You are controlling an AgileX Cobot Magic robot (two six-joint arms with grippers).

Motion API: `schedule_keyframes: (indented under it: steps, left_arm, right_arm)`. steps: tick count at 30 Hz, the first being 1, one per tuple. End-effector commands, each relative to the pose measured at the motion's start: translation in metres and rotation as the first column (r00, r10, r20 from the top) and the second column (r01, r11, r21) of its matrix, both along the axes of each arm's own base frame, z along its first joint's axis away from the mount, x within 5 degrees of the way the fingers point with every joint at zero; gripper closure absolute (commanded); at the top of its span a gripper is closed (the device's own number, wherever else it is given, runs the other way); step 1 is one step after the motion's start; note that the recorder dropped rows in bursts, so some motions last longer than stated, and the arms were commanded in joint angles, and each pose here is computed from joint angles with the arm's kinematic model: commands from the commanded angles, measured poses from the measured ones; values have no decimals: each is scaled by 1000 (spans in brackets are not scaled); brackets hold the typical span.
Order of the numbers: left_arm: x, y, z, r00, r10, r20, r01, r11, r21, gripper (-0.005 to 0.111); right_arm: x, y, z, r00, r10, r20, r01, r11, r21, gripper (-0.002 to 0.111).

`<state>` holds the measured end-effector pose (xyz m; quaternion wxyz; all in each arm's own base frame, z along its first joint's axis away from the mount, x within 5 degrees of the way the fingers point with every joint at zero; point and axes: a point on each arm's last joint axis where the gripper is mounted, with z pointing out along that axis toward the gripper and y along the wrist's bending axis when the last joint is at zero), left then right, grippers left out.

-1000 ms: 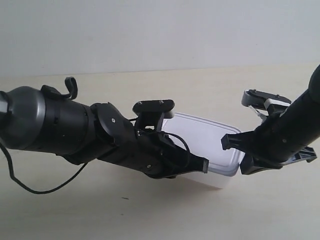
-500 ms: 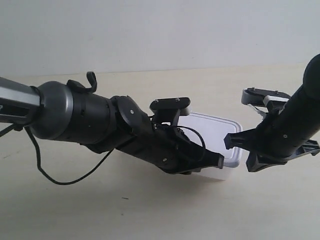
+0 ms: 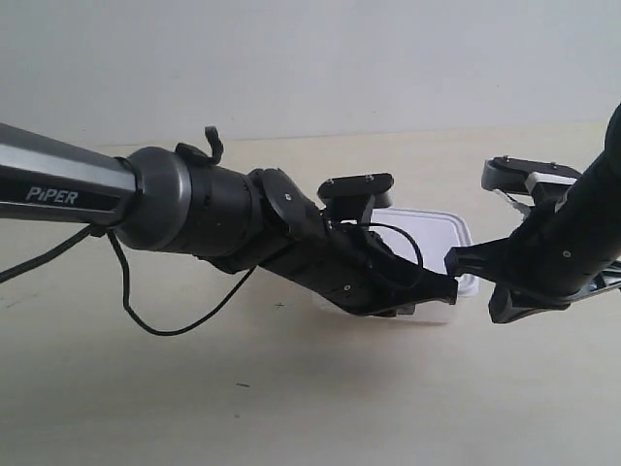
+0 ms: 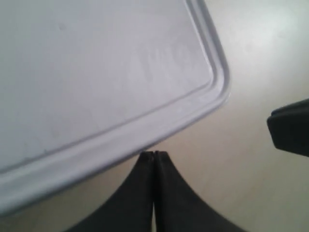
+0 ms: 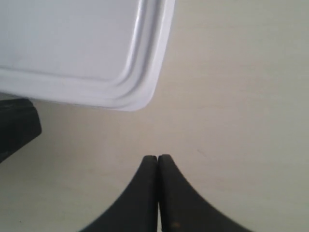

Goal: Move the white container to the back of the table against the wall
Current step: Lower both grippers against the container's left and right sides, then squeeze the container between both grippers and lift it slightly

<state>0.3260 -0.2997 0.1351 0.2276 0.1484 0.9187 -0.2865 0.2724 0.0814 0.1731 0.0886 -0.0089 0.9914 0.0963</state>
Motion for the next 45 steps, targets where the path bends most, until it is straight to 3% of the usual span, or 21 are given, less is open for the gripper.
schedule_keyframes:
  steps: [1, 7, 19, 30, 40, 45]
  left_arm:
    - [17, 3, -1, 999, 48, -6, -49, 998, -28, 107]
    - [32, 14, -1, 996, 92, -4, -92, 995, -39, 107]
    - [46, 22, 10, 998, 64, 25, -63, 997, -49, 107]
    - [59, 19, 32, 997, 22, 75, -16, 997, -81, 107]
    - [69, 62, 66, 993, 93, 69, -93, 996, 2, 107]
    - [62, 76, 62, 992, 123, 29, -124, 992, 30, 107]
  right_arm:
    - [0, 0, 3, 1000, 7, 10, -7, 1000, 2, 108]
    - [4, 0, 1, 999, -19, 36, 19, 1000, 3, 108]
    - [16, 3, -31, 999, -40, -3, 40, 999, -12, 108]
    - [40, 12, -14, 994, -88, 63, 84, 995, 61, 108]
    - [61, 19, -31, 995, -96, 40, 93, 993, 75, 108]
    - [73, 22, -35, 992, -112, 56, 107, 990, 88, 108]
